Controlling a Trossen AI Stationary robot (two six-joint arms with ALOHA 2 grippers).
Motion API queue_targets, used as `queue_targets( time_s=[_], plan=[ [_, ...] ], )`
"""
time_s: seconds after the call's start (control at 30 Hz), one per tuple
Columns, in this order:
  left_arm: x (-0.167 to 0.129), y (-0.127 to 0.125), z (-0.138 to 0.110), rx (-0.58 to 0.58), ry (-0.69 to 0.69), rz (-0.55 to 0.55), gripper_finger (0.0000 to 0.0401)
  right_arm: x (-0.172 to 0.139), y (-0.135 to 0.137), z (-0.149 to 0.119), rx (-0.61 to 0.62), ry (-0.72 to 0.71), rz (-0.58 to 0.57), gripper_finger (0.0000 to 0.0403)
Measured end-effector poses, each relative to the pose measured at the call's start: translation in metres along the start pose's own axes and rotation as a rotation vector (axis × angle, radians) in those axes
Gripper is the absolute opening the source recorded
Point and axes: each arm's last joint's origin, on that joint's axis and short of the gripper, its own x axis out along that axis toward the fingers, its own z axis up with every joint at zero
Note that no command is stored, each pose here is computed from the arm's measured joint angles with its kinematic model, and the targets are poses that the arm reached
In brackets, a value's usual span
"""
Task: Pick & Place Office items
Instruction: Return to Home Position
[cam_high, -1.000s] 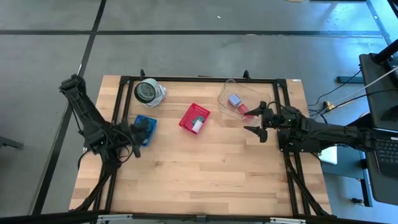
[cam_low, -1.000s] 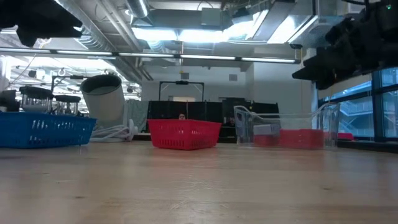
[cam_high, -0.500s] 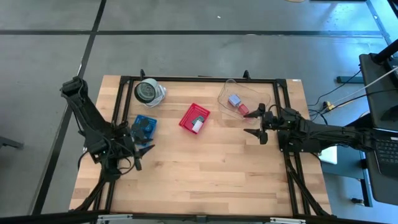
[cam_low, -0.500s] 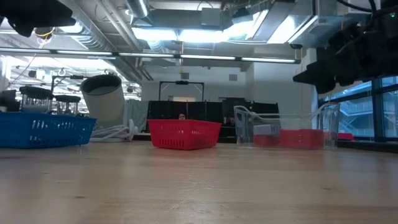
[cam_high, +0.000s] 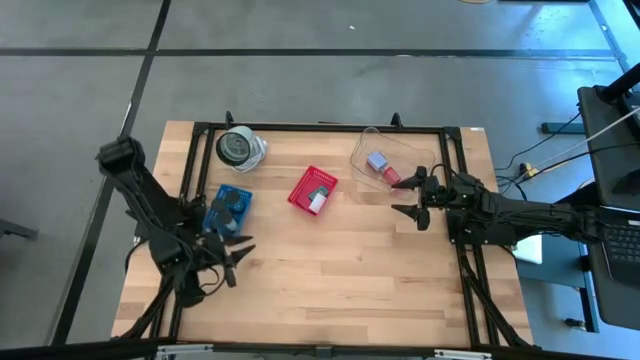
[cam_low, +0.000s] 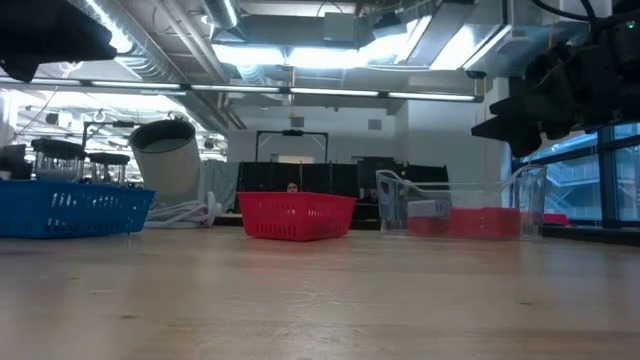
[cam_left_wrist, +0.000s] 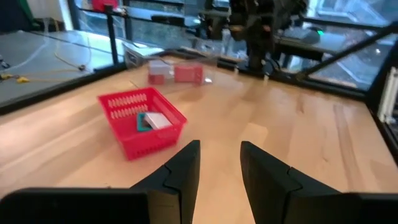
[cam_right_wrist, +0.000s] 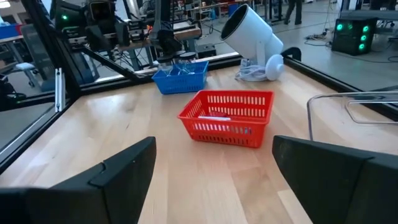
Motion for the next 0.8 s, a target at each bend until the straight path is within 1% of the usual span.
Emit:
queue_targets(
  time_s=[0.1, 0.2, 0.33, 0.4, 0.5, 0.63, 0.7, 0.73, 0.8],
  plan=[
    [0.005, -0.005, 0.0, -0.009, 0.009, 0.001, 0.0111, 0.0, 0.0, 0.0, -0.005, 0.0, 0.0, 0.0324],
    [0.016, -0.006, 0.005, -0.009, -0.002, 0.044, 0.0111, 0.0, 0.0, 0.0, 0.002, 0.0, 0.0, 0.0324],
    [0.041, -0.003, 0.016, -0.039, 0.027, 0.105, 0.0111, 0.0, 0.0, 0.0, 0.0, 0.0, 0.0, 0.0324],
    [0.056, -0.002, 0.022, -0.055, 0.075, 0.102, 0.0111, 0.0, 0.0, 0.0, -0.001, 0.0, 0.0, 0.0324],
    [0.079, 0.0, 0.029, -0.027, 0.143, 0.058, 0.0111, 0.0, 0.0, 0.0, -0.001, 0.0, 0.0, 0.0324],
    [0.101, 0.007, 0.037, 0.08, 0.217, -0.042, 0.0111, 0.0, 0.0, 0.0, -0.001, 0.0, 0.0, 0.0324],
    [0.107, 0.012, 0.041, 0.148, 0.249, -0.106, 0.0111, 0.0, 0.0, 0.0, -0.002, 0.0, 0.0, 0.0324],
    [0.107, 0.016, 0.044, 0.171, 0.245, -0.138, 0.0111, 0.0, 0.0, 0.0, -0.002, 0.0, 0.0, 0.0324],
    [0.105, 0.027, 0.051, 0.178, 0.201, -0.212, 0.0111, 0.0, 0.0, 0.0, -0.002, -0.001, 0.0, 0.0324]
  ],
)
